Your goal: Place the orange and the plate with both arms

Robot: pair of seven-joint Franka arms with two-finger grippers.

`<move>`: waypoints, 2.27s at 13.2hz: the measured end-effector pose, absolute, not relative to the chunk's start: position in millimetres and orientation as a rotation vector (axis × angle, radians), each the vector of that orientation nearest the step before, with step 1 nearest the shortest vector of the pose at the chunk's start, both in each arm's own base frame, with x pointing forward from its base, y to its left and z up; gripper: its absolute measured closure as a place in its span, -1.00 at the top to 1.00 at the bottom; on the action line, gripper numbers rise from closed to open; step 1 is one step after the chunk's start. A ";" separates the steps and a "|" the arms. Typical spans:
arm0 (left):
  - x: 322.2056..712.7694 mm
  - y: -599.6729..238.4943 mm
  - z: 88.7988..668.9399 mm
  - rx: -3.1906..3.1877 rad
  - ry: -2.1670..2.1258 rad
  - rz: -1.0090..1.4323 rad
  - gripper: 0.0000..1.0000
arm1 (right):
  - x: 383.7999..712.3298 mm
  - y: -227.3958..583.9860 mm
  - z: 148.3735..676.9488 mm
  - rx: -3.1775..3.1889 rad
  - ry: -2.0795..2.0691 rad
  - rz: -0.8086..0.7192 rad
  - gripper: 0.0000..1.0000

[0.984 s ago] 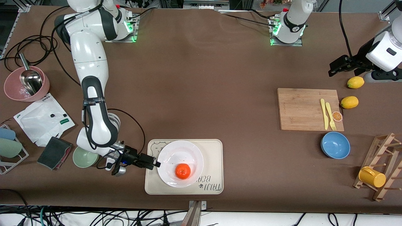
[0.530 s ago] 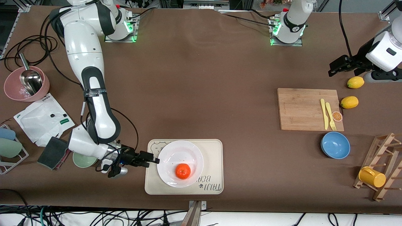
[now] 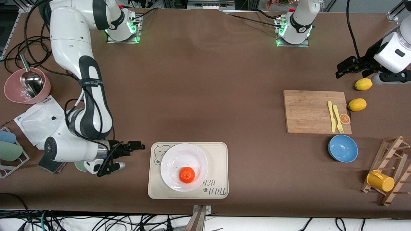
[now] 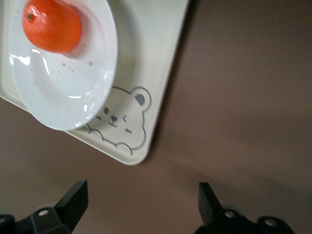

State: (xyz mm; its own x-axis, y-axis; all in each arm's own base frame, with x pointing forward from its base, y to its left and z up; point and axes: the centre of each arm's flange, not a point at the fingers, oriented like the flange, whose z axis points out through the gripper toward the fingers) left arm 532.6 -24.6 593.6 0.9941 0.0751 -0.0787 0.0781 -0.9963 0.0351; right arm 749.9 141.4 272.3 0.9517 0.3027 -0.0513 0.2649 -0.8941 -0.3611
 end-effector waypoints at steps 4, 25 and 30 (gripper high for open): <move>532.6 -24.7 593.5 3.099 0.119 -0.120 1.00 | 729.2 147.9 311.4 -2.954 -0.431 0.348 1.00; 532.9 -25.1 593.4 3.099 0.118 -0.121 1.00 | 562.0 3.4 575.5 -3.132 -0.100 0.255 1.00; 532.9 -25.1 593.4 3.099 0.118 -0.121 1.00 | 561.2 -3.7 577.2 -3.142 -0.034 0.211 1.00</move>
State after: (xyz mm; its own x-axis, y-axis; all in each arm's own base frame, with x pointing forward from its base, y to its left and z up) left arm 532.9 -25.1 593.4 0.9941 0.0743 -0.0790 0.0773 -0.9964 0.0350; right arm 561.2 -3.7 577.2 0.9908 0.0211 -0.1337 0.0221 -0.9997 0.0063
